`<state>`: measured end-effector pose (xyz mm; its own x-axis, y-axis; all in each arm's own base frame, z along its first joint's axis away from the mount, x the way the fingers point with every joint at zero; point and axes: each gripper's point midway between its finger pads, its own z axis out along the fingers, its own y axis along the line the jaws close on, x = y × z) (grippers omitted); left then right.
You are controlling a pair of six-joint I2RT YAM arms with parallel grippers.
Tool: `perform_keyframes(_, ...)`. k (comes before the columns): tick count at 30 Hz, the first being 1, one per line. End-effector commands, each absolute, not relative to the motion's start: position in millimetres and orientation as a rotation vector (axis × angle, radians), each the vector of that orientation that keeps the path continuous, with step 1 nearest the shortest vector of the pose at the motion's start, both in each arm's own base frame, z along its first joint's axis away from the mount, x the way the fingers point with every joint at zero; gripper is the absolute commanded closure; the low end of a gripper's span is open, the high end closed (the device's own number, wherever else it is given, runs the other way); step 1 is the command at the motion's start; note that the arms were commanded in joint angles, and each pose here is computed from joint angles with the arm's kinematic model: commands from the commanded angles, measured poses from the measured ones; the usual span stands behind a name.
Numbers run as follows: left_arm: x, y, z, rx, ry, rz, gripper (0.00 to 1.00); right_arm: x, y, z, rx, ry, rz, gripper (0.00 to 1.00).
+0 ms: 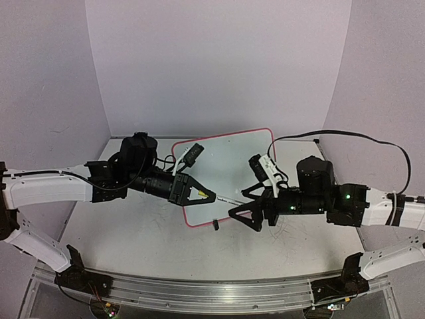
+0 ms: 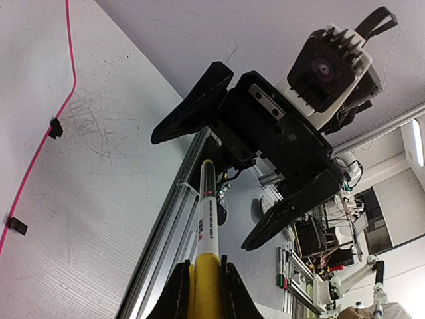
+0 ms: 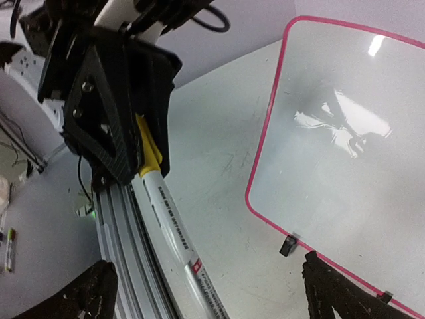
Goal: Write a sentence on the whiteboard
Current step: Pass from the right arm to the left
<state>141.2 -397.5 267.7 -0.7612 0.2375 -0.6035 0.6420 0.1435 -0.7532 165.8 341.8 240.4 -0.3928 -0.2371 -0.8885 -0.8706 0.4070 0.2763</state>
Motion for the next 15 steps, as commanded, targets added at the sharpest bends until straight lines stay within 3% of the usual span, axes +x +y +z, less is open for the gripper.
perform_keyframes(1,155.9,-398.1,325.8,0.794,1.879,-1.635,1.0,186.8,329.4,309.5,-0.447,1.71,1.261,0.02)
perform_keyframes(8,162.7,-397.3,349.3,0.732,1.805,-1.652,1.0,167.4,329.2,360.3,-0.377,1.552,1.58,0.03)
perform_keyframes(12,157.9,-394.2,365.3,0.716,1.748,-1.709,1.0,170.3,331.7,367.9,-0.376,1.546,1.615,0.17)
perform_keyframes(15,152.7,-391.2,374.5,0.716,1.713,-1.746,1.0,175.8,331.8,367.7,-0.376,1.551,1.612,0.22)
